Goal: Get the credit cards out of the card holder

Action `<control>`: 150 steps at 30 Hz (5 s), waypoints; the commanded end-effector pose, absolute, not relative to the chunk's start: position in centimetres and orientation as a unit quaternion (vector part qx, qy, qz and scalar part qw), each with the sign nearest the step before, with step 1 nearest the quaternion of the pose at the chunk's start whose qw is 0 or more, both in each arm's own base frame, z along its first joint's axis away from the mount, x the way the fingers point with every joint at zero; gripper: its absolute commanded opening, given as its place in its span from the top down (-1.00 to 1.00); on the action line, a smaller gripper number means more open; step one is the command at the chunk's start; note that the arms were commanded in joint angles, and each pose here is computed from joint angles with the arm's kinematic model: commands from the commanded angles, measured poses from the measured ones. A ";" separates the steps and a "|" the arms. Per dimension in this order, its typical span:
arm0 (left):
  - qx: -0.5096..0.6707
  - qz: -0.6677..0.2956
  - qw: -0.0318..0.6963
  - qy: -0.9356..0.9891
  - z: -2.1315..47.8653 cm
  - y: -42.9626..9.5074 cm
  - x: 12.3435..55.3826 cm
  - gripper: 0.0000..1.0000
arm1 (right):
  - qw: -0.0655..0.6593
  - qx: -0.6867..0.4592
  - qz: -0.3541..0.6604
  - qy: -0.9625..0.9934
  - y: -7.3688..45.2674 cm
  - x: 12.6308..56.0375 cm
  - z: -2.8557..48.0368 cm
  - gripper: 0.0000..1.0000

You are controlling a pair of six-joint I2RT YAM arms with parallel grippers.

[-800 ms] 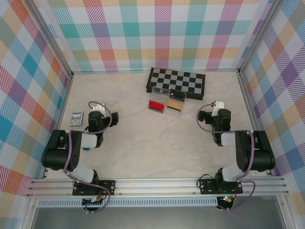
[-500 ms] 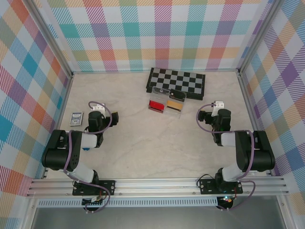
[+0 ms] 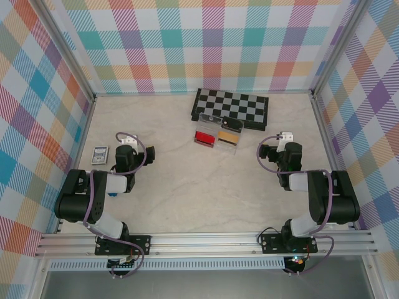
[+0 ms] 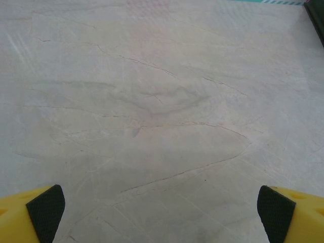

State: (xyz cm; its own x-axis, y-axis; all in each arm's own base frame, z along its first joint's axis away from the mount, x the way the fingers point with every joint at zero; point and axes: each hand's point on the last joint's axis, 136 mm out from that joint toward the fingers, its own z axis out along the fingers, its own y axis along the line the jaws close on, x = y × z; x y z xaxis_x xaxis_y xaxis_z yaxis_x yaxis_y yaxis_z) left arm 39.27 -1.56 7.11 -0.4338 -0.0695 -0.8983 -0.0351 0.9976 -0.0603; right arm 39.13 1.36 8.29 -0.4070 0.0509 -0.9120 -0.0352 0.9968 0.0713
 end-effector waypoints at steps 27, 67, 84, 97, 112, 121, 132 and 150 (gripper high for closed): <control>-0.166 -0.163 0.385 0.893 18.9 -4.6 34.9 -1.00 | 0.269 0.253 0.109 0.923 1.3 34.1 13.0 -1.00; -0.120 -0.260 0.249 0.925 13.9 -11.6 34.4 -0.92 | 0.012 0.173 0.066 0.983 6.4 30.1 3.1 -0.40; -0.118 -0.381 0.106 0.911 9.5 -25.5 27.3 -0.68 | 0.046 0.093 0.152 0.983 17.2 26.1 7.4 -0.45; -0.093 -0.426 0.006 0.900 6.4 -32.8 23.2 -0.14 | -0.030 0.060 0.192 0.979 17.6 22.4 4.7 0.00; -0.092 -0.420 -0.030 0.903 4.6 -34.9 23.6 0.13 | -0.043 0.059 0.196 0.978 18.4 23.3 2.6 0.30; -0.088 -0.407 -0.038 0.908 3.6 -34.5 24.0 0.18 | -0.063 0.069 0.245 0.965 20.2 23.1 2.1 0.32; -0.099 -0.403 -0.038 0.909 2.7 -34.4 24.5 0.18 | -0.071 0.071 0.262 0.960 21.0 23.1 2.0 0.34; -0.071 -0.471 -0.019 0.879 4.4 -35.5 26.0 0.41 | -0.077 0.077 0.303 0.947 22.6 23.4 2.0 0.34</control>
State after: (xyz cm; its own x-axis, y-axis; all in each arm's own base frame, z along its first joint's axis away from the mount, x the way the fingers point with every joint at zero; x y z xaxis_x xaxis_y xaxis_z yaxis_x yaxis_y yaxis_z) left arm 25.10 -34.93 3.54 -0.9813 -0.1205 0.1504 -0.1926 0.5883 -0.7854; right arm 24.39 22.08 2.61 -0.9833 0.1067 0.1477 0.1713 0.8178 0.5494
